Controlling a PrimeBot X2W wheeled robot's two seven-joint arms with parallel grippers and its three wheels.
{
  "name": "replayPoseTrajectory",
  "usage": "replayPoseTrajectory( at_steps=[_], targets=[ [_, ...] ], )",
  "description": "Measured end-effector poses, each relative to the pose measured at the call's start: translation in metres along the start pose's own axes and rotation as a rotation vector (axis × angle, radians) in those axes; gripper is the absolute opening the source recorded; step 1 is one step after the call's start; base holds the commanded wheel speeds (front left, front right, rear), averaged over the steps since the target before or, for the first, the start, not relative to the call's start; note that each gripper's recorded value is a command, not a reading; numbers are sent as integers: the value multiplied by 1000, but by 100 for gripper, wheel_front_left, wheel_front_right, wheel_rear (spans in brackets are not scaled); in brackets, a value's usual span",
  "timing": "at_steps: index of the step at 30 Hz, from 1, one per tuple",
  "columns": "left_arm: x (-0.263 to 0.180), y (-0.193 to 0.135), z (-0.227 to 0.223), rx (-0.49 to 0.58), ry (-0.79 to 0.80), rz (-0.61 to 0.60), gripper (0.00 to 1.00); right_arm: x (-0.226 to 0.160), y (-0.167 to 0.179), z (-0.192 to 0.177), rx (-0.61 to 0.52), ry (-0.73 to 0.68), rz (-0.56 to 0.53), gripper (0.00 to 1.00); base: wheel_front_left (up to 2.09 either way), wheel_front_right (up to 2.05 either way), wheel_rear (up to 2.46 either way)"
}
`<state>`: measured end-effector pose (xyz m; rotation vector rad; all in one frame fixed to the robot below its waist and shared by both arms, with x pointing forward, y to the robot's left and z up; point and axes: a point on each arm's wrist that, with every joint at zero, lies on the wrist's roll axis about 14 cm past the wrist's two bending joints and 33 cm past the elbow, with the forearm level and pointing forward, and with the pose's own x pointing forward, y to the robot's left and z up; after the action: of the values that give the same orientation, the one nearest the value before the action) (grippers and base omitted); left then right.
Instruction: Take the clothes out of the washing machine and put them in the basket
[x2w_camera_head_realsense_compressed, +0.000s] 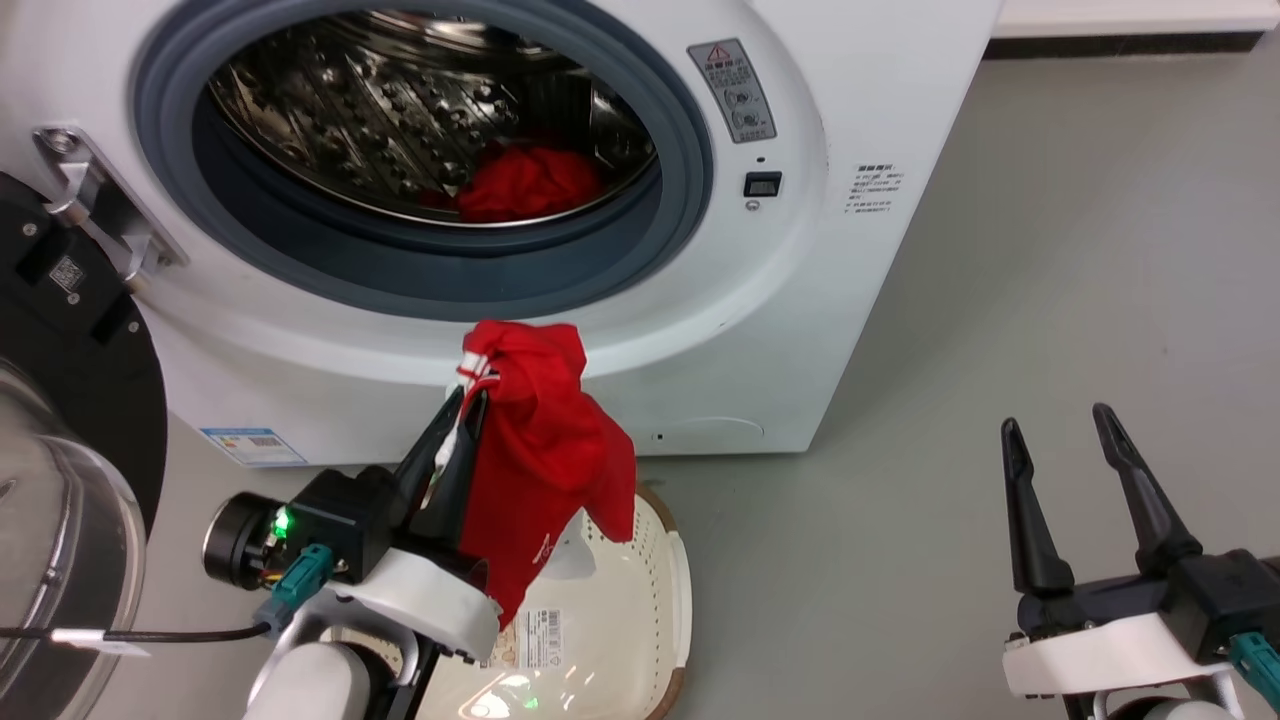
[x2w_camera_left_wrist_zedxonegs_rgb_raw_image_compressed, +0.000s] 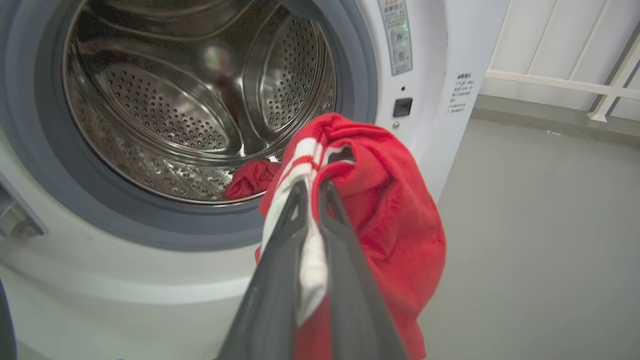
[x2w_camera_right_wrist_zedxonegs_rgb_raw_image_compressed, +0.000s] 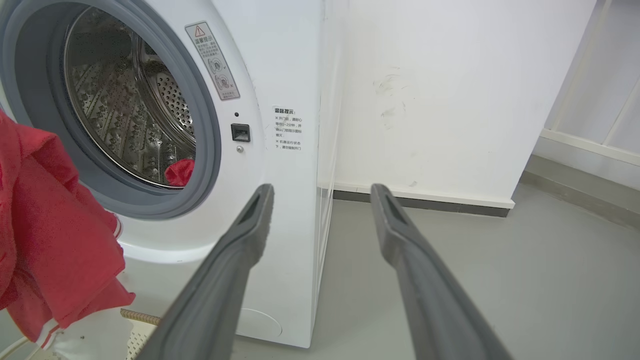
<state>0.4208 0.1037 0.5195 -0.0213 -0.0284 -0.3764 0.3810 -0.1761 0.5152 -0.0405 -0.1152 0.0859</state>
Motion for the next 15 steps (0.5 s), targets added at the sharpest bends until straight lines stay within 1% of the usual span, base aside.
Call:
replayPoseTrajectory(
  at_steps=[5,13,15],
  targets=[
    [-1,2,-52,-56,122,14,0,13,-2,-7,-6,10,-1,100,0,0,0],
    [-2,9,-154,-151,374,43,0,42,-6,-27,-16,34,-2,100,0,0,0],
    [-5,11,-181,-161,444,48,0,49,-9,-34,-16,44,-7,100,0,0,0]
  ],
)
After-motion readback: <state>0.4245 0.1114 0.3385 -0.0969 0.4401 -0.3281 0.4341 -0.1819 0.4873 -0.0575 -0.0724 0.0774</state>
